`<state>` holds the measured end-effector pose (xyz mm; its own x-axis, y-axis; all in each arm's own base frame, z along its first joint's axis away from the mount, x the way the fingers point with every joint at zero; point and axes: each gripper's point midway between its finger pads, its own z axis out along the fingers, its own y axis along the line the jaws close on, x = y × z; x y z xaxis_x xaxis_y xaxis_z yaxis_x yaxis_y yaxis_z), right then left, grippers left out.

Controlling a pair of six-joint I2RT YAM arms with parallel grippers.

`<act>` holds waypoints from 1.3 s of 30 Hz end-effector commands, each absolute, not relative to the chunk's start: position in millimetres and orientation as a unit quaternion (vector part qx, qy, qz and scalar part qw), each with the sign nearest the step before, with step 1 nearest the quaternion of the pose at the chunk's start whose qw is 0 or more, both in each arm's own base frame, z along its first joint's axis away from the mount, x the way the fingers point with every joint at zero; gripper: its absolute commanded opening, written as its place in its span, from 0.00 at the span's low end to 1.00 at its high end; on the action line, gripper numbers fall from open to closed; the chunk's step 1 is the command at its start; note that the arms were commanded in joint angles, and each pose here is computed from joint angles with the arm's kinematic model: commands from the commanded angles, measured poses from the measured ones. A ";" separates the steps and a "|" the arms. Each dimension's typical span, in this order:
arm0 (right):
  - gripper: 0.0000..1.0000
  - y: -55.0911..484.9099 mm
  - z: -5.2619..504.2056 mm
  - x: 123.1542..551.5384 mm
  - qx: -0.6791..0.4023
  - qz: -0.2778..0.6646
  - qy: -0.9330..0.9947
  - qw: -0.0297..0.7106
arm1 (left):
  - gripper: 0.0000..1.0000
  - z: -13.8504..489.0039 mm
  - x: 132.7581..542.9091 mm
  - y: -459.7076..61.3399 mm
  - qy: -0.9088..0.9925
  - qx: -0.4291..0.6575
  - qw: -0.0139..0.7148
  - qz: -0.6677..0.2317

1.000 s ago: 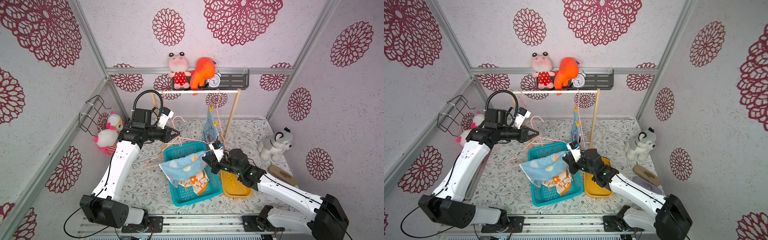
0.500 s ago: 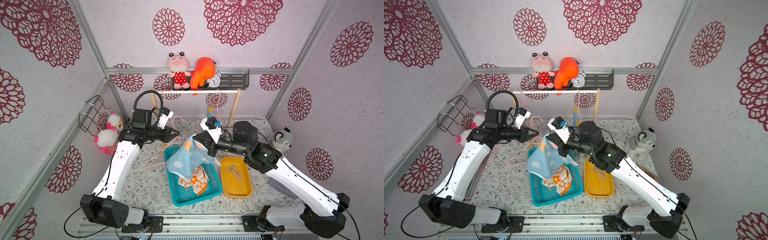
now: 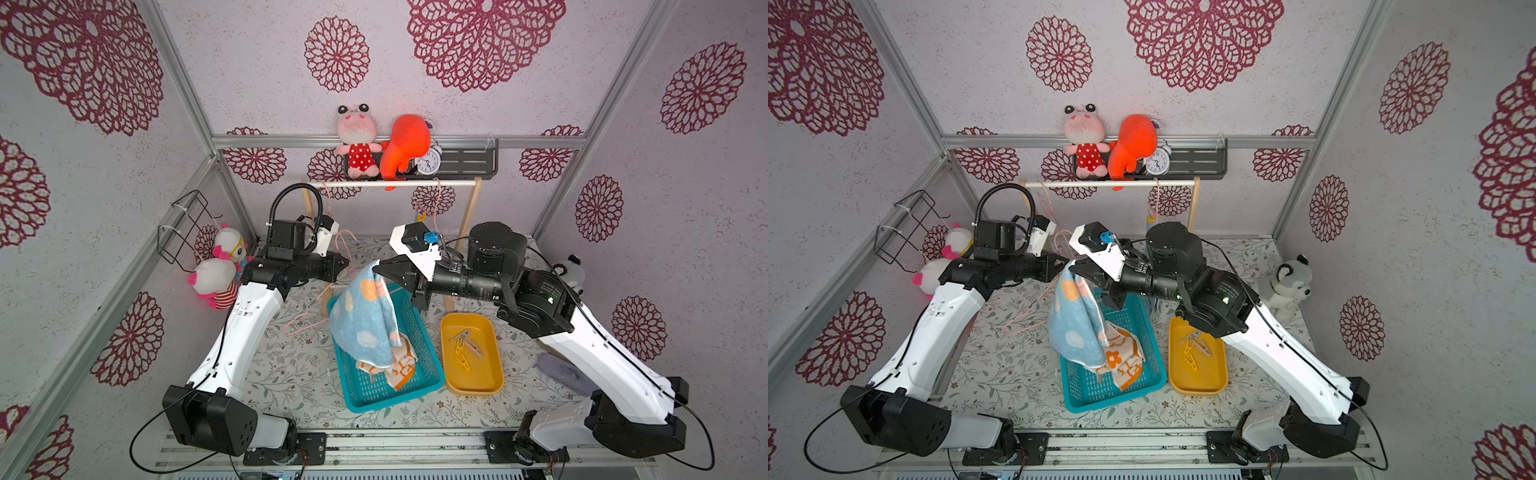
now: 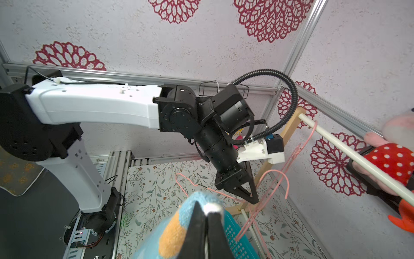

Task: Remove the clothespins securing towels to the hanger
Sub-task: Remove the towel from the hanger, then place the towel in the basket.

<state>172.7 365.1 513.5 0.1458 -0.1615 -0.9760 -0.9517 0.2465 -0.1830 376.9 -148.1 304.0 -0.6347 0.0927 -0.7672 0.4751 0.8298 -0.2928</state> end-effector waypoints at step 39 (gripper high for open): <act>0.00 364.1 97.3 210.2 -0.437 0.253 0.808 0.305 | 0.00 426.6 348.4 -111.7 0.805 0.098 0.562 -0.164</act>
